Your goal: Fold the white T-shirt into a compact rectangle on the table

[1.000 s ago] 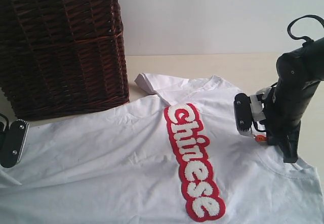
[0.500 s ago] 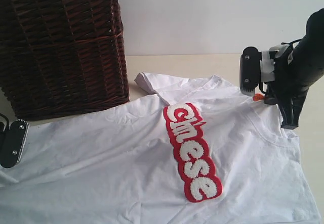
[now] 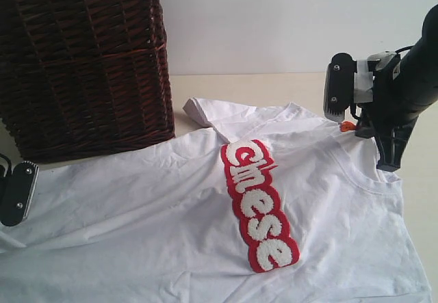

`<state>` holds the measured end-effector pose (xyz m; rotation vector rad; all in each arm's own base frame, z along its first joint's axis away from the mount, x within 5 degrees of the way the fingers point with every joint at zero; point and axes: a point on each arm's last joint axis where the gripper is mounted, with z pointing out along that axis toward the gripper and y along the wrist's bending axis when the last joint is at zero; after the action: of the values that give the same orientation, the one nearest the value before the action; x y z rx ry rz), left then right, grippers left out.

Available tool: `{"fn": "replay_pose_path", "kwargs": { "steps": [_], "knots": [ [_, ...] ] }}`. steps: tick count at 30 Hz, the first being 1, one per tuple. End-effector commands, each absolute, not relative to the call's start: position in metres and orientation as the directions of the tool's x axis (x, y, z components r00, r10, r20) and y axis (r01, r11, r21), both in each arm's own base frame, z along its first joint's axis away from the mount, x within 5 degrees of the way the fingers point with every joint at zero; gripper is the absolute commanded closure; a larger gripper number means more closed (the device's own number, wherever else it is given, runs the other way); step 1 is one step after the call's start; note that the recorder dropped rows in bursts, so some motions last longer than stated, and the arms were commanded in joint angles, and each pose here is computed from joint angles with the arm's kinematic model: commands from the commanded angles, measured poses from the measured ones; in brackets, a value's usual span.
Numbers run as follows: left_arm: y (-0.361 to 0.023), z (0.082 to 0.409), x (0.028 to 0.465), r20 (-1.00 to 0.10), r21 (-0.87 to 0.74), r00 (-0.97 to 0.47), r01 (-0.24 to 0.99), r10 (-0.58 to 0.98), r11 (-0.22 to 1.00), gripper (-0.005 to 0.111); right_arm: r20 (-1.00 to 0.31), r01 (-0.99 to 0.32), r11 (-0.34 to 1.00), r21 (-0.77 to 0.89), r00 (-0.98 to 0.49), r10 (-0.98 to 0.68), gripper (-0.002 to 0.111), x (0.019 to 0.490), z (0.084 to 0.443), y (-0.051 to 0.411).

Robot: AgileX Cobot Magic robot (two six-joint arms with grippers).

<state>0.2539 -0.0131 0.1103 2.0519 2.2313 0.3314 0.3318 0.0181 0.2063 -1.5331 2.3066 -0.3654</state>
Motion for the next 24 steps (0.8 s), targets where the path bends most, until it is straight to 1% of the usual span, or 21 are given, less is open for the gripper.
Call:
{"fn": "replay_pose_path", "kwargs": {
  "steps": [1, 6, 18, 24],
  "knots": [
    [-0.016, 0.078, 0.243, 0.018, 0.175, -0.164, 0.972, 0.986, 0.159, 0.001, -0.151, -0.831, 0.381, -0.405, -0.350, -0.924, 0.108, 0.333, 0.206, 0.019],
    [-0.016, 0.075, 0.243, 0.019, 0.160, -0.171, 0.973, 0.985, 0.166, 0.001, -0.157, -0.830, 0.387, -0.402, -0.354, -0.922, 0.108, 0.333, 0.206, 0.020],
    [-0.015, 0.047, 0.233, 0.057, 0.028, -0.174, 0.985, 0.983, 0.173, 0.001, -0.175, -0.823, 0.402, -0.401, -0.362, -0.916, 0.108, 0.334, 0.206, 0.021],
    [-0.015, 0.043, 0.229, 0.076, -0.016, -0.171, 0.985, 0.982, 0.173, 0.001, -0.178, -0.822, 0.402, -0.403, -0.361, -0.916, 0.108, 0.334, 0.206, 0.021]
  ]
}}
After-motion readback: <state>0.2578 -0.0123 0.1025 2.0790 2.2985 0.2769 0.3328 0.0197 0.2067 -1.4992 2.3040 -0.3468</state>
